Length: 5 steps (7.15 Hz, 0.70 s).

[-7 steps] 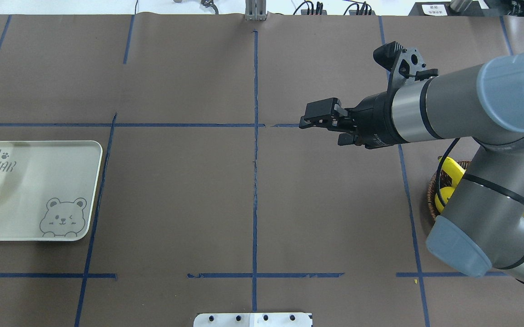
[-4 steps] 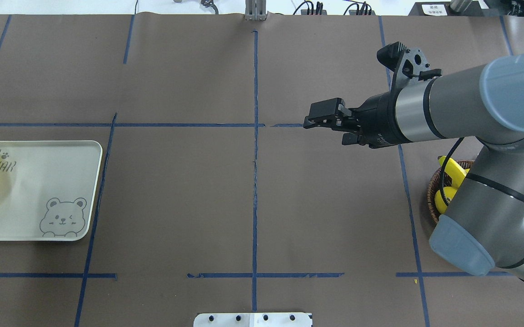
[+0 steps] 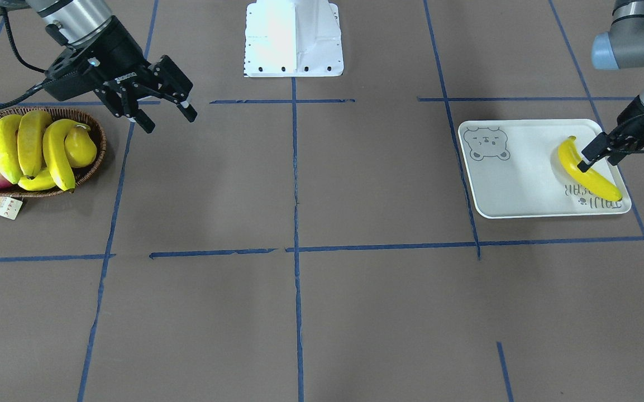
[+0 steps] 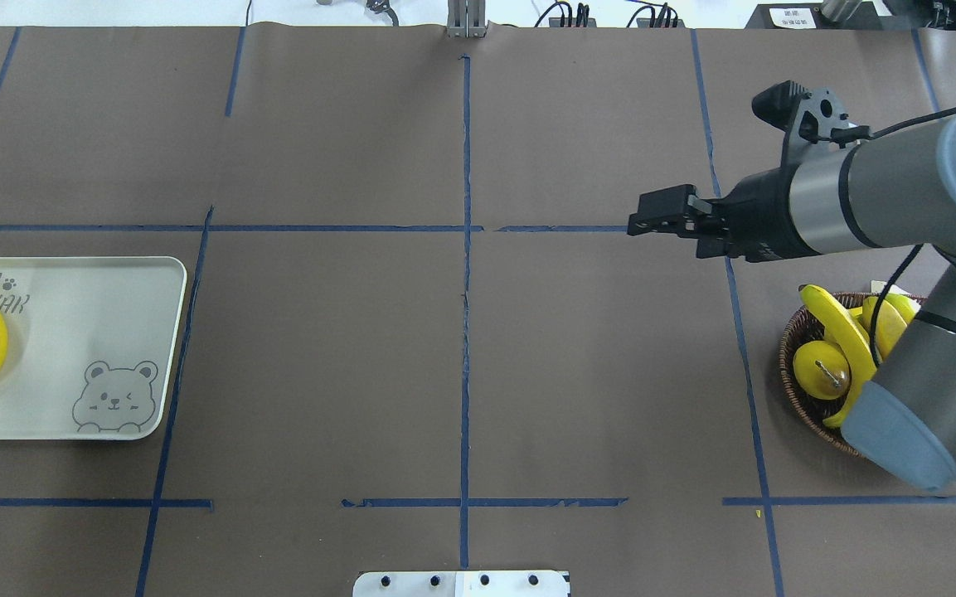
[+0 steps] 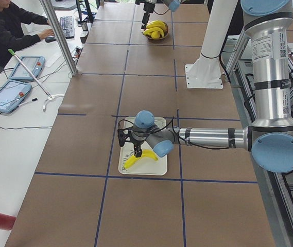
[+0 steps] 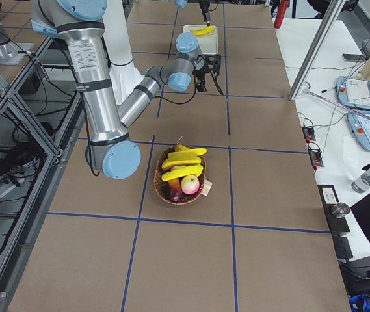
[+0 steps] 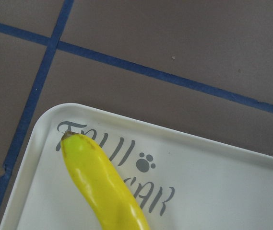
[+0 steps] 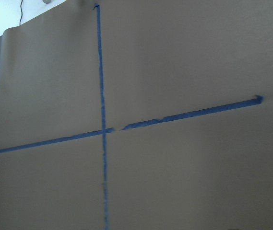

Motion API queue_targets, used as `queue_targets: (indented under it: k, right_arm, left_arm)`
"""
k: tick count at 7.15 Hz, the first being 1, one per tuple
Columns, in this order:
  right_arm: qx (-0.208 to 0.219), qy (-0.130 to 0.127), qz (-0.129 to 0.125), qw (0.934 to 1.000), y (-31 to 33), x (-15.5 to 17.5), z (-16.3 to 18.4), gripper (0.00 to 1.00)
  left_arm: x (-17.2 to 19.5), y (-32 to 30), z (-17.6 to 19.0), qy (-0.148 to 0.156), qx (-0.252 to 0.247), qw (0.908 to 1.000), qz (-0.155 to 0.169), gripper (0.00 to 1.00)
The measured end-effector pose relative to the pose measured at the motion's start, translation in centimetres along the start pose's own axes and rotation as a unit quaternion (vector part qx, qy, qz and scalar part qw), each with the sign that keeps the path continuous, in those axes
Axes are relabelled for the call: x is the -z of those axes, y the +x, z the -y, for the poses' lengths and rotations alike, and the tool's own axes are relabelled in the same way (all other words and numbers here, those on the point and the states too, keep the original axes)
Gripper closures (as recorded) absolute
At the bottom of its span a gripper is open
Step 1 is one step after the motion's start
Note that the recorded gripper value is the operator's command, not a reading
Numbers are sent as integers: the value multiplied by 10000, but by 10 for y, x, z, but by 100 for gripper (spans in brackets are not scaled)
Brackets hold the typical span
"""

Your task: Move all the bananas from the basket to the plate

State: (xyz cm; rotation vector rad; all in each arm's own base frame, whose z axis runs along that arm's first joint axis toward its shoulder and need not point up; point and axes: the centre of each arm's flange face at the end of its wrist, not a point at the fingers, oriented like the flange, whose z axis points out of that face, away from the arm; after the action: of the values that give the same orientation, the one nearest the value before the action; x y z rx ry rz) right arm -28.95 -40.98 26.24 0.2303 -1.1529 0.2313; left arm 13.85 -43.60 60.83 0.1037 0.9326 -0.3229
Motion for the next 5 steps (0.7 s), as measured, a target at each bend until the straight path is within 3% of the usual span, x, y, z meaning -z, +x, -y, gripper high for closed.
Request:
queue_targets:
  k: [2, 5]
  right_arm:
    - [628, -153, -589, 9962, 88, 27, -16, 0]
    - [1249, -447, -1163, 9843, 201, 58, -53, 1]
  left_arm:
    - [28, 13, 8, -45, 45, 9996, -287, 0]
    - [44, 27, 9, -31, 8, 9990, -455, 0]
